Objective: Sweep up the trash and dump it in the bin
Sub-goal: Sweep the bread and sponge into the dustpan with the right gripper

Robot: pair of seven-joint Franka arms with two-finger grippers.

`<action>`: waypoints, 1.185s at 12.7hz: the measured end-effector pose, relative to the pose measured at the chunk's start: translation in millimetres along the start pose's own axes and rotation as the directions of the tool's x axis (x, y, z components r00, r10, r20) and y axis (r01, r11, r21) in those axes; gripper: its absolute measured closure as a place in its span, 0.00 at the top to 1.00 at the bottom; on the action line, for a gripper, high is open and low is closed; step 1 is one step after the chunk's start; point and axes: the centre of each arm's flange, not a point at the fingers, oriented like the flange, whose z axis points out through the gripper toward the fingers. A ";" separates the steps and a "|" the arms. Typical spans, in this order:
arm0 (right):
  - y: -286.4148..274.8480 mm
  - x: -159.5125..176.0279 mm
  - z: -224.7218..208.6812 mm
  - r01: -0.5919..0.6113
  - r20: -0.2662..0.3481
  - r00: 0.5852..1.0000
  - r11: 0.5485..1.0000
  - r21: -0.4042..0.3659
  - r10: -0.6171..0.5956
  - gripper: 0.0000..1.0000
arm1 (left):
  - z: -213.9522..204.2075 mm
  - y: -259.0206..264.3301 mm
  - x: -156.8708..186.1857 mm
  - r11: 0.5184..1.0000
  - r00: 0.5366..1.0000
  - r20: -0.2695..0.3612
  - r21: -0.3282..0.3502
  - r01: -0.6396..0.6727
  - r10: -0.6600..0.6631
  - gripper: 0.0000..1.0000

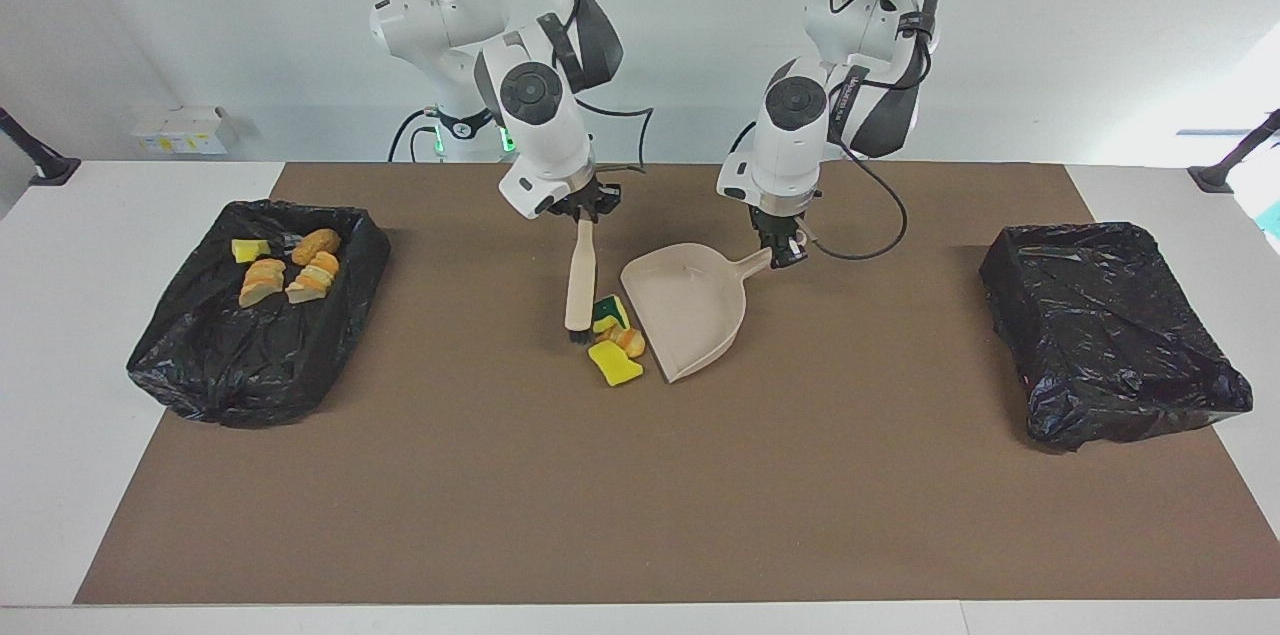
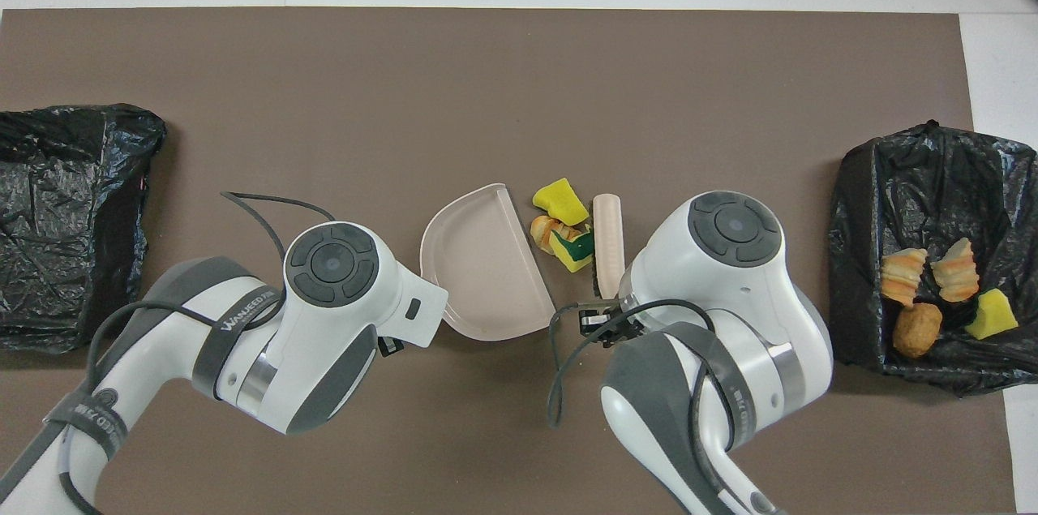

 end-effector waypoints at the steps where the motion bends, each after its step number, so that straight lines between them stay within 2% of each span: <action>1: 8.1 5.5 -1.3 0.046 -0.022 0.999 0.998 -0.044 -0.047 0.25 | 0.0 0.0 0.0 1.000 1.000 0.000 0.000 0.004 -0.004 0.31; 3: 18.4 17.2 -4.8 0.121 -0.043 0.991 0.988 -0.098 -0.125 0.25 | 0.0 0.0 0.1 1.000 1.000 -0.001 0.000 0.007 -0.007 0.31; 5: 29.0 34.8 -2.6 0.162 -0.047 0.985 0.980 -0.118 -0.168 0.25 | -0.1 -0.1 0.1 1.000 1.000 -0.001 0.001 0.008 -0.008 0.31; 8: 18.4 57.8 22.1 0.201 -0.053 0.977 0.973 -0.116 -0.208 0.25 | -0.2 -0.1 0.2 1.000 1.000 -0.002 0.001 0.009 -0.009 0.31; 11: -9.9 63.1 47.1 0.254 -0.040 0.965 0.960 -0.118 -0.260 0.25 | -0.2 -0.1 0.2 1.000 1.000 -0.002 0.001 0.010 -0.010 0.31; 15: -51.7 43.9 49.9 0.329 -0.023 0.944 0.944 -0.032 -0.330 0.25 | 0.7 -0.2 -0.3 1.000 1.000 -0.001 0.000 0.014 -0.014 0.31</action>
